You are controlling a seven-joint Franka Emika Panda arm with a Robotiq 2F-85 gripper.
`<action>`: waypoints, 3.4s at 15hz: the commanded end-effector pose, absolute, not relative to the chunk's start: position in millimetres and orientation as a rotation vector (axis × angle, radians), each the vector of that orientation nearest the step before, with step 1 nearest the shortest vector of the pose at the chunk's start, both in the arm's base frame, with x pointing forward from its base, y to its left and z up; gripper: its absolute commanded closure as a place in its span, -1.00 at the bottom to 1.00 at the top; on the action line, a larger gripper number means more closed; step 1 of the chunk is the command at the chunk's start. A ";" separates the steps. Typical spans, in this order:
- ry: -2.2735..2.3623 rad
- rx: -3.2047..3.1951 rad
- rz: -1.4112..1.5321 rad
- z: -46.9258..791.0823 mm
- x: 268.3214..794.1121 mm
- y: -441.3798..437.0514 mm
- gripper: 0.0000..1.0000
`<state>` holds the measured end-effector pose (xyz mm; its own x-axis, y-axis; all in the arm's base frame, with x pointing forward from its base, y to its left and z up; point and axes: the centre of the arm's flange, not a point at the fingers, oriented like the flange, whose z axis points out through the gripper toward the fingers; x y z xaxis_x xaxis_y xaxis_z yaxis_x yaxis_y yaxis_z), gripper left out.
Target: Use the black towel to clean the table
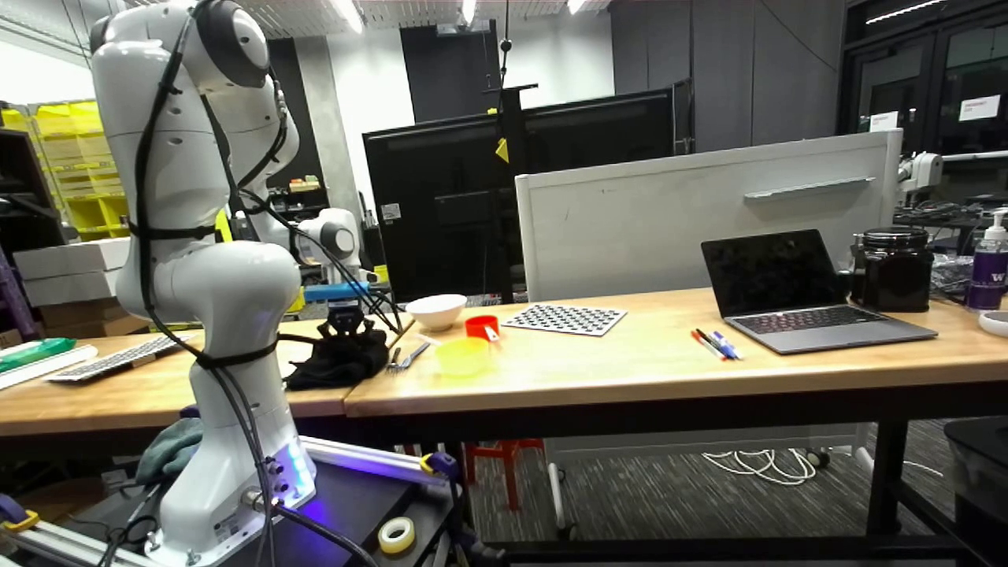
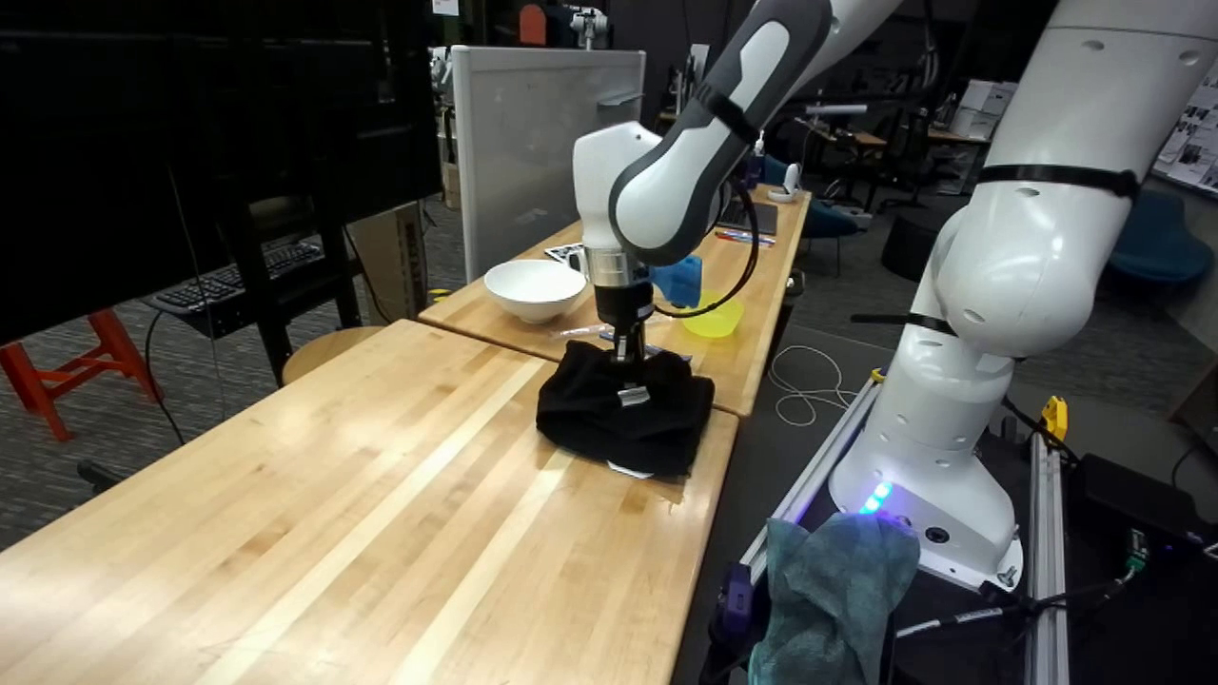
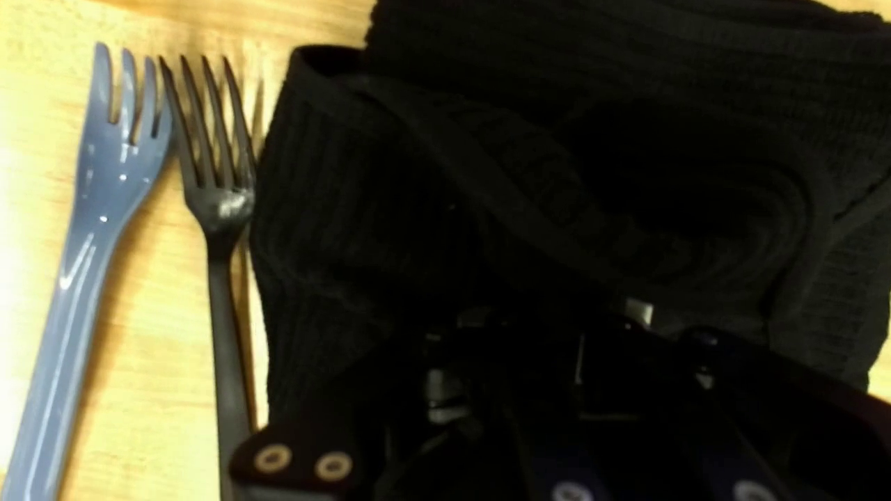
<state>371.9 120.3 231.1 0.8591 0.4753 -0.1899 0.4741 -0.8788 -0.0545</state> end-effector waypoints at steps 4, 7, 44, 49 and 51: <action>-0.849 -3.017 0.372 199.8 375.9 192.8 0.91; -0.887 -3.006 0.374 198.9 379.5 228.5 0.91; -1.296 -2.945 0.725 184.1 433.0 516.4 0.91; -1.244 -2.967 0.726 188.6 439.0 485.6 0.91; -1.232 -2.973 0.718 190.1 442.3 475.5 0.91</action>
<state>432.8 501.0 221.2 0.6026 0.6448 -0.4701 0.7153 -0.6977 -0.0400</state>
